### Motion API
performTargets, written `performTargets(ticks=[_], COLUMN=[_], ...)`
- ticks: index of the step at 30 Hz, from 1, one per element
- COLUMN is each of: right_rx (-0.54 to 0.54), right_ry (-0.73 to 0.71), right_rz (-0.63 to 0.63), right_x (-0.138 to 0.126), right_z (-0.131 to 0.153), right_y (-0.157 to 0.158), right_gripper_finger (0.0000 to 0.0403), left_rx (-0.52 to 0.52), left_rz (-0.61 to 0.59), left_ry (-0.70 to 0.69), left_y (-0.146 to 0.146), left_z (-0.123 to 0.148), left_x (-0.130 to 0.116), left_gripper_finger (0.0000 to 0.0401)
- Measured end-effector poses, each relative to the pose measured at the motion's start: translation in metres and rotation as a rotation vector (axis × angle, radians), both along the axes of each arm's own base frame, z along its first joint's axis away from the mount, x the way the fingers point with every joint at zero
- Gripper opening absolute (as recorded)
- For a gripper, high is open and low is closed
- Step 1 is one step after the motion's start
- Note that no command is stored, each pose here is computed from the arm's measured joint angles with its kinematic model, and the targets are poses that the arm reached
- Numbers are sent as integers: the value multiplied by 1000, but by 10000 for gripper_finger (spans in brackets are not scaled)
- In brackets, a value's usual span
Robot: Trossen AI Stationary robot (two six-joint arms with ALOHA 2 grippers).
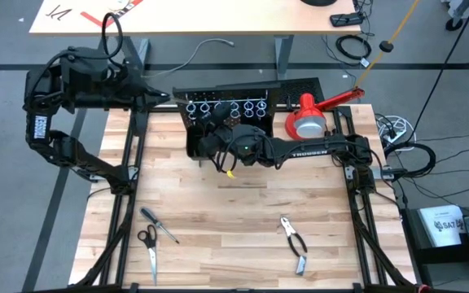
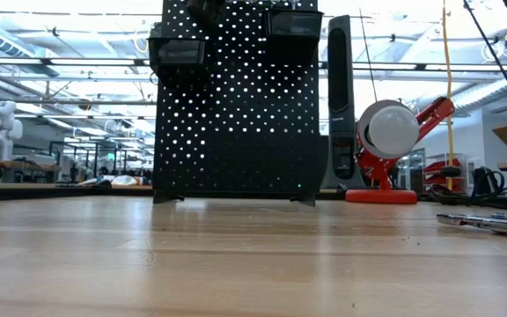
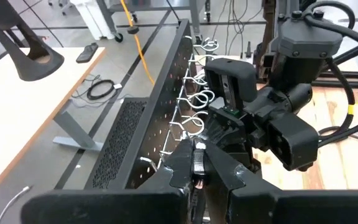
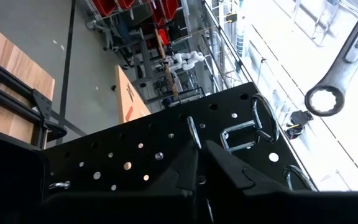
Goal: Hang tools onto peg board
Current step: Hang the wrench on the pegboard
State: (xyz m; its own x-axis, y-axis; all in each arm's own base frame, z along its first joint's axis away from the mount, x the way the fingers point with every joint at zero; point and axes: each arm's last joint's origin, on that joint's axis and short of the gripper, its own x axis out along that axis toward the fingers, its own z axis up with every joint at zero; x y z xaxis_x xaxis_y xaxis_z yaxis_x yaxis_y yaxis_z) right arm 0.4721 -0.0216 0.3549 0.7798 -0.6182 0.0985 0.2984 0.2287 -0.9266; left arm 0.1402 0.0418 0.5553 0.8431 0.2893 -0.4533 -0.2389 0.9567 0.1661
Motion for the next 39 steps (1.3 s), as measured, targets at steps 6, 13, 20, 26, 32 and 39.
performTargets(ticks=[6,13,20,26,32,39], right_rx=[-14,-22,-23,-34,-60,-107], right_ry=[4,19,24,29,47,67], right_rz=[5,25,35,45,44,47], right_x=[0,1,1,1,1,1], right_z=[0,-1,-2,-2,-1,0], right_y=[4,12,14,20,24,32], right_gripper_finger=[37,72,125,161,179,180], left_rx=[-4,-6,-7,-16,-17,-18], left_rz=[-6,-6,-6,-8,-8,-8], left_ry=[1,2,3,2,2,3], left_y=[0,0,0,0,0,0], left_z=[0,0,0,-1,-1,-1], left_x=[1,0,0,1,1,1], left_gripper_finger=[22,22,22,22,22,22])
